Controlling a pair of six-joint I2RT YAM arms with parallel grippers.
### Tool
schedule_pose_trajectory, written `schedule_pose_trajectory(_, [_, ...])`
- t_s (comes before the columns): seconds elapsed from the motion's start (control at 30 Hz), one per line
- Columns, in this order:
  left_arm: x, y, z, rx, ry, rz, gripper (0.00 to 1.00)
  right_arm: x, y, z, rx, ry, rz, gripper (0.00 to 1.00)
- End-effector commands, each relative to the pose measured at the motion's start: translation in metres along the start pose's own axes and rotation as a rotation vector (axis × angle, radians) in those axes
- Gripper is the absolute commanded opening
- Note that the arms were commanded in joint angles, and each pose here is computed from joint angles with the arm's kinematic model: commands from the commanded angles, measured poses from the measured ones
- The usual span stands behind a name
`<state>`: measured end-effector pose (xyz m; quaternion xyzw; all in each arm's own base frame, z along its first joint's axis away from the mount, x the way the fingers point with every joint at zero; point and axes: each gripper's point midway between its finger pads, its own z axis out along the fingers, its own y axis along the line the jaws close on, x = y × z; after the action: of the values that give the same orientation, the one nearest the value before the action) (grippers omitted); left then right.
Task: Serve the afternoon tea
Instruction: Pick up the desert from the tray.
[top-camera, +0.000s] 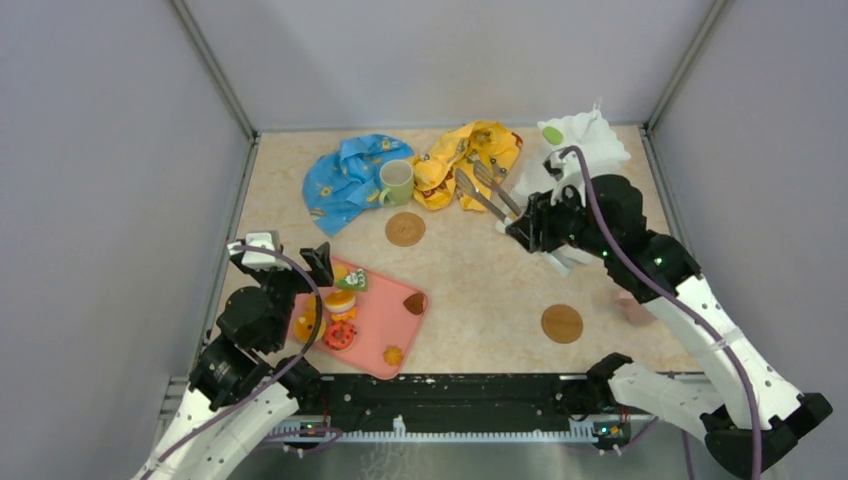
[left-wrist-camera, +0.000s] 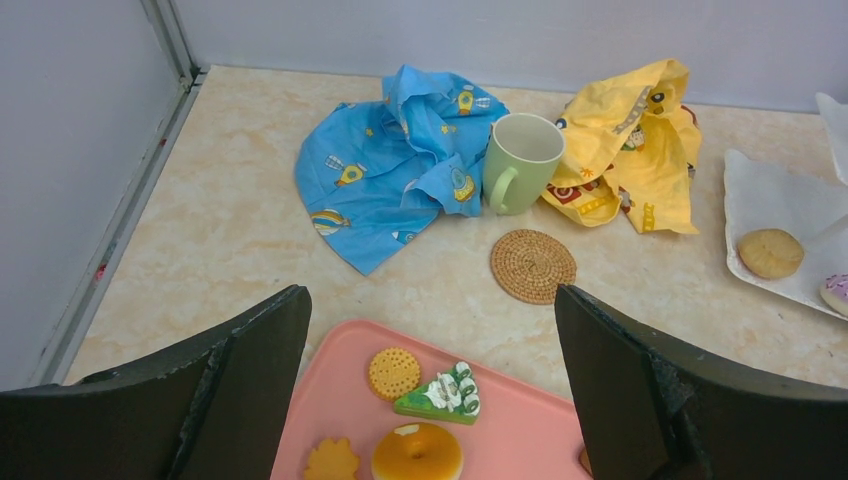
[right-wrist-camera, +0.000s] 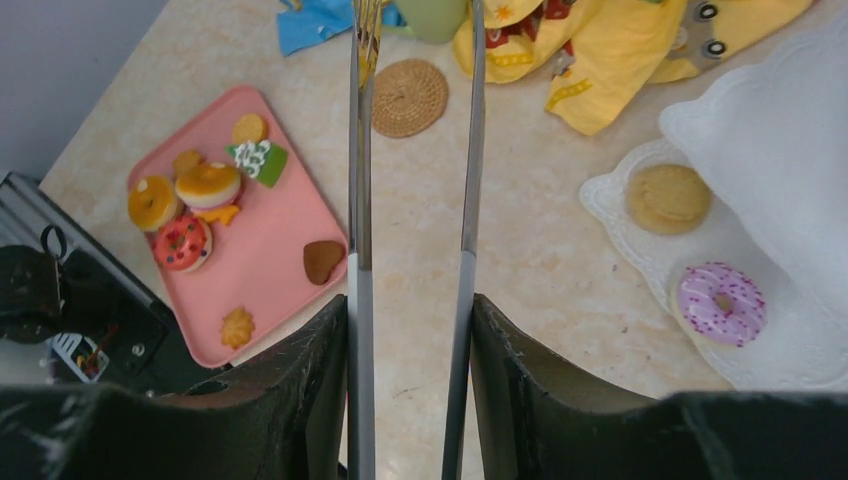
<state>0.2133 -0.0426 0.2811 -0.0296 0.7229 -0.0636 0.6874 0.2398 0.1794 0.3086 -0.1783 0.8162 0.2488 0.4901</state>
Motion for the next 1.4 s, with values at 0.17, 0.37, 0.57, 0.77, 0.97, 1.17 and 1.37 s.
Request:
schedule_pose_trajectory(0.17, [-0.013, 0.006, -0.003, -0.028, -0.062, -0.034, 0.99, 0.041, 0.074, 0.032, -0.256, -0.023, -0.063, 0.42])
schedule_pose_trajectory(0.37, [-0.016, 0.009, -0.005, -0.037, -0.073, -0.042, 0.99, 0.085, 0.114, 0.062, -0.353, 0.007, -0.121, 0.43])
schedule_pose_trajectory(0.57, [-0.015, 0.008, -0.005, -0.029, -0.071, -0.037, 0.99, 0.133, 0.121, 0.085, -0.328, 0.166, -0.211, 0.43])
schedule_pose_trajectory(0.77, [-0.015, 0.007, -0.004, -0.023, -0.073, -0.035, 0.99, 0.172, 0.12, 0.073, -0.306, 0.307, -0.254, 0.43])
schedule_pose_trajectory(0.97, [-0.015, 0.006, -0.004, -0.022, -0.072, -0.033, 0.99, 0.193, 0.12, 0.064, -0.258, 0.374, -0.251, 0.46])
schedule_pose_trajectory(1.17, [-0.015, 0.006, -0.004, -0.018, -0.07, -0.034, 0.99, 0.204, 0.109, 0.064, -0.186, 0.409, -0.264, 0.46])
schedule_pose_trajectory(1.37, [-0.014, 0.005, -0.003, -0.016, -0.068, -0.032, 0.99, 0.21, 0.111, 0.064, -0.196, 0.427, -0.254, 0.46])
